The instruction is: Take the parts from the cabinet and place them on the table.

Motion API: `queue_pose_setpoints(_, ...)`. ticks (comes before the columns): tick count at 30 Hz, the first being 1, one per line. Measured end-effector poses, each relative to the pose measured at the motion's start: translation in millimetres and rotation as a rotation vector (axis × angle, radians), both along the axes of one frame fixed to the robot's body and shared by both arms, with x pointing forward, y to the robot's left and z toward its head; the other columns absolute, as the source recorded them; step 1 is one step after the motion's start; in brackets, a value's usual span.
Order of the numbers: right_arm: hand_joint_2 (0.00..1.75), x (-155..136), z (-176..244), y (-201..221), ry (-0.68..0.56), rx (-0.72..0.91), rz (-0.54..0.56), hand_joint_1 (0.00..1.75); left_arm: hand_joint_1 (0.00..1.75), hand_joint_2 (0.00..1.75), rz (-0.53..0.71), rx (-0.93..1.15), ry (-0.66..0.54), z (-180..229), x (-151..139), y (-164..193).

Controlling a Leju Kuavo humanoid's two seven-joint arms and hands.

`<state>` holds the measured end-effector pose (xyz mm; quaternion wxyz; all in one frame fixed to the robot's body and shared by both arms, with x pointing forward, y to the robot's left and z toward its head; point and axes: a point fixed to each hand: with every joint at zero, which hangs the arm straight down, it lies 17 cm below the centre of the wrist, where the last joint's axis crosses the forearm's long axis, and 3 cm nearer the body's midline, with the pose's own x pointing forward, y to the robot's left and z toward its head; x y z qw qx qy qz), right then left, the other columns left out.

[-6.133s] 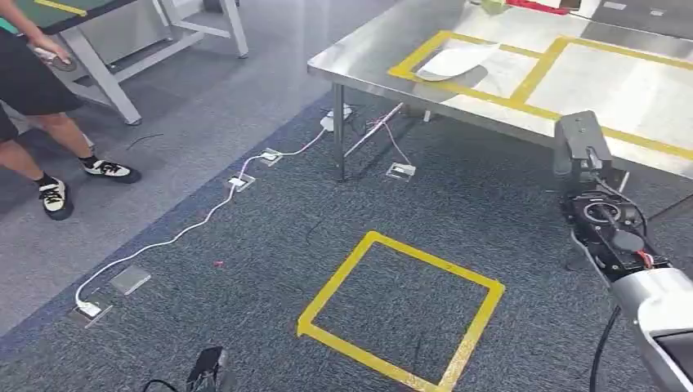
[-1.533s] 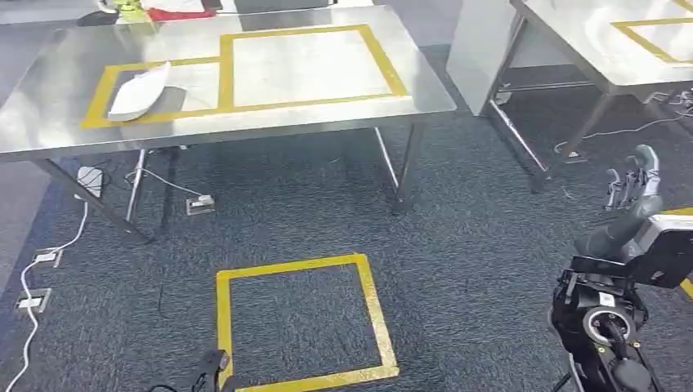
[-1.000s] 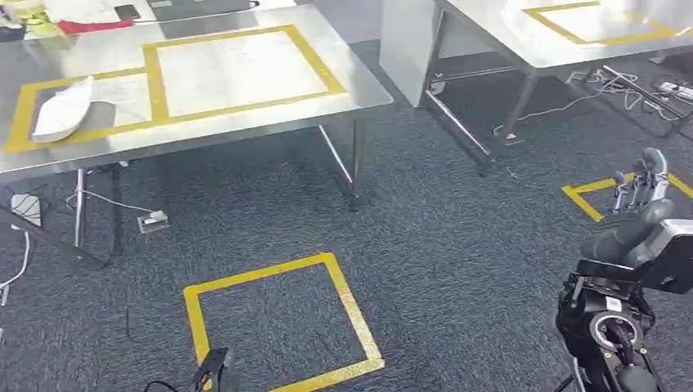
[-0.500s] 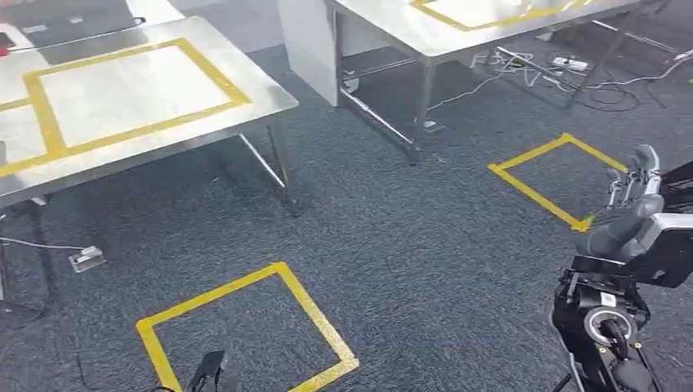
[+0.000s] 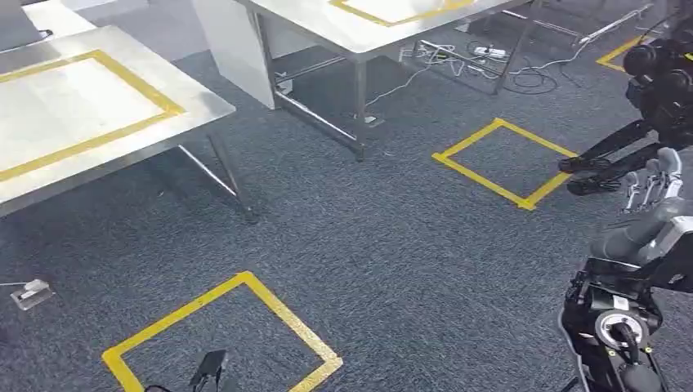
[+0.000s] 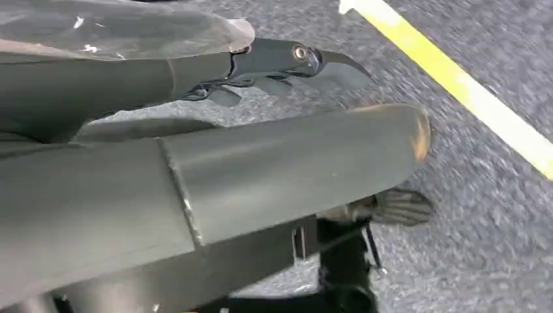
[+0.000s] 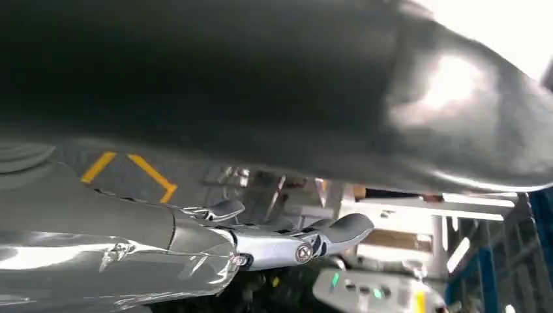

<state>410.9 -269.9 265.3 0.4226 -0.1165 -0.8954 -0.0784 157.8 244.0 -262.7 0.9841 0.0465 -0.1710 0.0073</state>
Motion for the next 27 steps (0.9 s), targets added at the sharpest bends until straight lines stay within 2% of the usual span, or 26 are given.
queue_pose_setpoints(27, 0.00, -2, -2, -16, 0.013, 0.012, -0.039, 0.00, 0.00, 0.00, -0.014, -0.005, 0.006, 0, -1, -4)
